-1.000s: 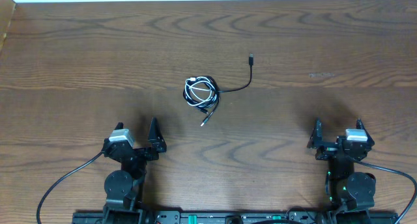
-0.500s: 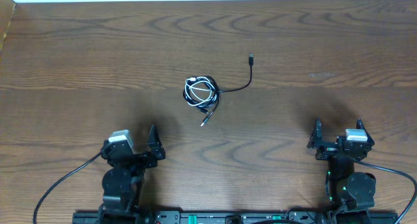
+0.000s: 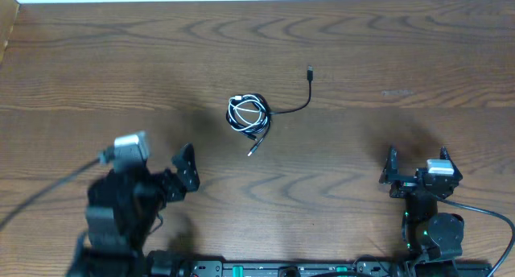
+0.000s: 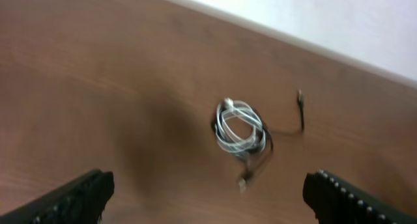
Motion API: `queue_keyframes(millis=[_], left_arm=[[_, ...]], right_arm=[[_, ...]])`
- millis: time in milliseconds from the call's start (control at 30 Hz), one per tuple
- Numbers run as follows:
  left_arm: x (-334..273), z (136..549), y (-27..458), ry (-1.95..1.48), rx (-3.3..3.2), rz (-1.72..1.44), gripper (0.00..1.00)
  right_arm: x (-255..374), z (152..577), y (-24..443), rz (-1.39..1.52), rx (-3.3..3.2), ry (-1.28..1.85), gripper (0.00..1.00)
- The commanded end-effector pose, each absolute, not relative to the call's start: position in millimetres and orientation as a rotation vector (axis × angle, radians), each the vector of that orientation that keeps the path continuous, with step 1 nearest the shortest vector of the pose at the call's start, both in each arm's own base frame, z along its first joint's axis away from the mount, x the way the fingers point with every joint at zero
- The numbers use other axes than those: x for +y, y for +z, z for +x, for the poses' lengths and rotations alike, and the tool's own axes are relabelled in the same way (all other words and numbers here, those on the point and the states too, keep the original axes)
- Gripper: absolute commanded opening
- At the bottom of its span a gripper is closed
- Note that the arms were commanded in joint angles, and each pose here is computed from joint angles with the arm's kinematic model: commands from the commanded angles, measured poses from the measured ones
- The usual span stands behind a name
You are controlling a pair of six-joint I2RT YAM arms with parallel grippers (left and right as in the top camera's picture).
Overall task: Untangle cables
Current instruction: 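Move the left gripper forward over the black-and-white cable bundle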
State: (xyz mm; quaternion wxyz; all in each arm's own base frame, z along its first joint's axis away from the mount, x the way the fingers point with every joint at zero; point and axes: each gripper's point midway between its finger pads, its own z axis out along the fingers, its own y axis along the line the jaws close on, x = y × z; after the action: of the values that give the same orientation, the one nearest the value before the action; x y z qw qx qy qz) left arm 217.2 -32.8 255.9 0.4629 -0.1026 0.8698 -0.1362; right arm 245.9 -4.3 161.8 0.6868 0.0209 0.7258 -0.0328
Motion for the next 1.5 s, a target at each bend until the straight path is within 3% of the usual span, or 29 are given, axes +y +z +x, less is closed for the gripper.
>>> queue_keyframes(millis=[0, 267, 600, 633, 667, 700, 967, 1067, 1167, 1467], left_arm=[[-53, 226, 271, -0.431, 2.298, -0.216, 0.99], [-77, 242, 254, -0.535, 2.711, -0.263, 0.99], [-92, 288, 197, -0.585, 2.887, -0.307, 0.99], [-93, 295, 192, -0.585, 2.891, -0.312, 0.88], [-94, 298, 186, -0.589, 2.904, -0.331, 0.34], [-95, 301, 180, -0.597, 2.921, -0.384, 0.08], [-98, 330, 136, -0.597, 2.976, -0.584, 0.1], [-100, 343, 121, -0.601, 2.969, -0.638, 0.47], [-102, 355, 110, -0.608, 2.952, -0.696, 0.67], [-121, 377, 81, -0.627, 2.937, -0.711, 0.75]], right_arm=[[-6, 245, 162, 0.055, 1.623, -0.075, 0.99], [-6, 245, 162, 0.055, 1.623, -0.075, 0.99], [-6, 245, 162, 0.055, 1.623, -0.075, 0.99], [-6, 245, 162, 0.055, 1.623, -0.075, 0.99], [-6, 245, 162, 0.055, 1.623, -0.075, 0.99], [-6, 245, 162, 0.055, 1.623, -0.075, 0.99], [-6, 245, 162, 0.055, 1.623, -0.075, 0.99], [-6, 245, 162, 0.055, 1.623, -0.075, 0.99], [-6, 245, 162, 0.055, 1.623, -0.075, 0.99], [-6, 245, 162, 0.055, 1.623, -0.075, 0.99]])
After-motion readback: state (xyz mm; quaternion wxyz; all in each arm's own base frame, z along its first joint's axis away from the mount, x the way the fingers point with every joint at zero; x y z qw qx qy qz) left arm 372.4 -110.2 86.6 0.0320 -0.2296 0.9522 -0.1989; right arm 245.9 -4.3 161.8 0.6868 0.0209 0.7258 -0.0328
